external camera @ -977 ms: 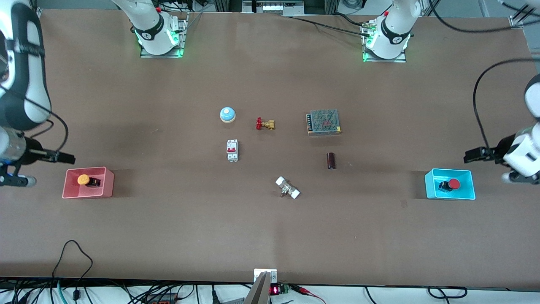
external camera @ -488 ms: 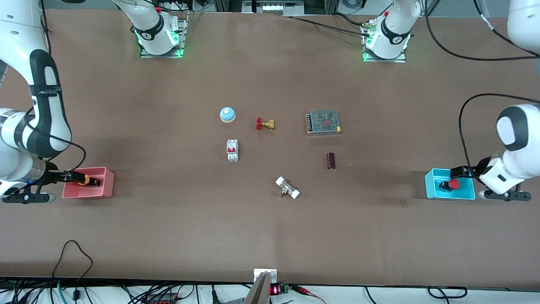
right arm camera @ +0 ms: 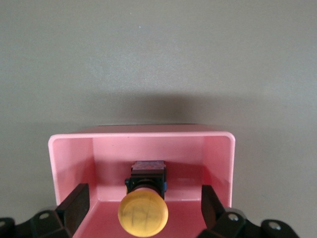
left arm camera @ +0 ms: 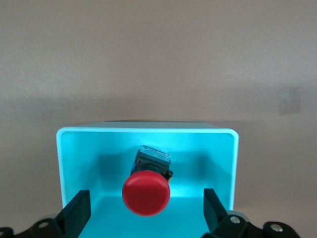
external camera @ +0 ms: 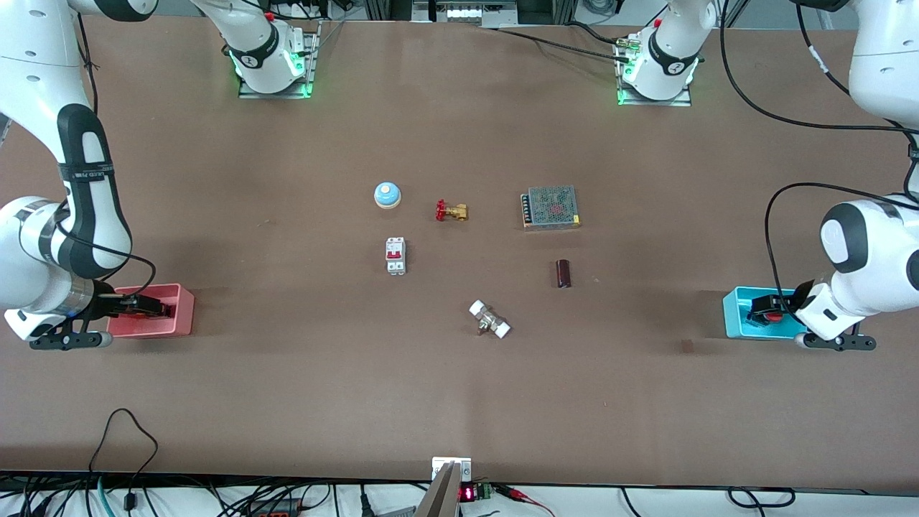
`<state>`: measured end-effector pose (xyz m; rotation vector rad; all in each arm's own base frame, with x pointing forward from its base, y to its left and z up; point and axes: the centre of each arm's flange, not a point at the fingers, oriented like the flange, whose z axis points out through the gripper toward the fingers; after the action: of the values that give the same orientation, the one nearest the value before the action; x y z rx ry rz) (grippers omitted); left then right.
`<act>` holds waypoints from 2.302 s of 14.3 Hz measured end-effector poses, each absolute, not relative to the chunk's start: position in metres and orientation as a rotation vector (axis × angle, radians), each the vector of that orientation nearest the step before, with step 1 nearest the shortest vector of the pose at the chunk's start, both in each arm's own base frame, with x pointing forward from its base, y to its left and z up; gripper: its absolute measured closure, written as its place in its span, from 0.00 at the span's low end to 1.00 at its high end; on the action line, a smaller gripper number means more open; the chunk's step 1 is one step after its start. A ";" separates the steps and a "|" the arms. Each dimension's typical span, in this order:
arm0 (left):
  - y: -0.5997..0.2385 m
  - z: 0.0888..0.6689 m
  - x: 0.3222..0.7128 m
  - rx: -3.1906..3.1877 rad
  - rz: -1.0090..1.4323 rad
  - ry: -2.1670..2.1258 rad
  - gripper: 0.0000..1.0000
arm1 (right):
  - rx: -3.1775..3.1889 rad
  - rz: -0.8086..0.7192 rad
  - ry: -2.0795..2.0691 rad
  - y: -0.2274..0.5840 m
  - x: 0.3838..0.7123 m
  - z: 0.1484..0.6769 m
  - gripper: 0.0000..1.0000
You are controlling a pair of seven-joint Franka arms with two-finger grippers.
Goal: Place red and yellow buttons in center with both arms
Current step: 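Lower the right gripper onto the yellow button while the left gripper lowers onto the red, then grasp and lift the yellow button while the left gripper lifts the red button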
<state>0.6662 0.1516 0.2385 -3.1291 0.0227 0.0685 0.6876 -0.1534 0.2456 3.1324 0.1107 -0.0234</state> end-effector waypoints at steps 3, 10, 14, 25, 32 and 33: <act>0.152 0.232 0.666 -3.131 0.075 0.020 0.04 | 3.134 -0.039 0.127 -0.152 0.687 0.238 0.00; 0.153 0.232 0.666 -3.131 0.074 0.011 0.59 | 3.136 -0.070 0.135 -0.152 0.685 0.226 0.00; 0.152 0.236 0.668 -3.130 0.062 0.010 0.59 | 3.136 -0.074 0.135 -0.152 0.685 0.224 0.02; 0.096 0.356 0.666 -3.112 0.090 0.036 0.59 | 3.140 -0.098 0.138 -0.151 0.683 0.223 0.59; -0.035 0.317 0.664 -3.118 0.198 -0.068 0.59 | 3.133 -0.106 0.213 -0.147 0.698 0.310 0.59; -0.045 0.311 0.664 -3.119 0.201 -0.086 0.59 | 3.138 -0.112 0.226 -0.142 0.698 0.335 0.59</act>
<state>0.6641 -0.0454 0.3106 -3.1189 -0.0855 0.2013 0.6979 -0.1423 0.3351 3.1381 0.2256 -0.1122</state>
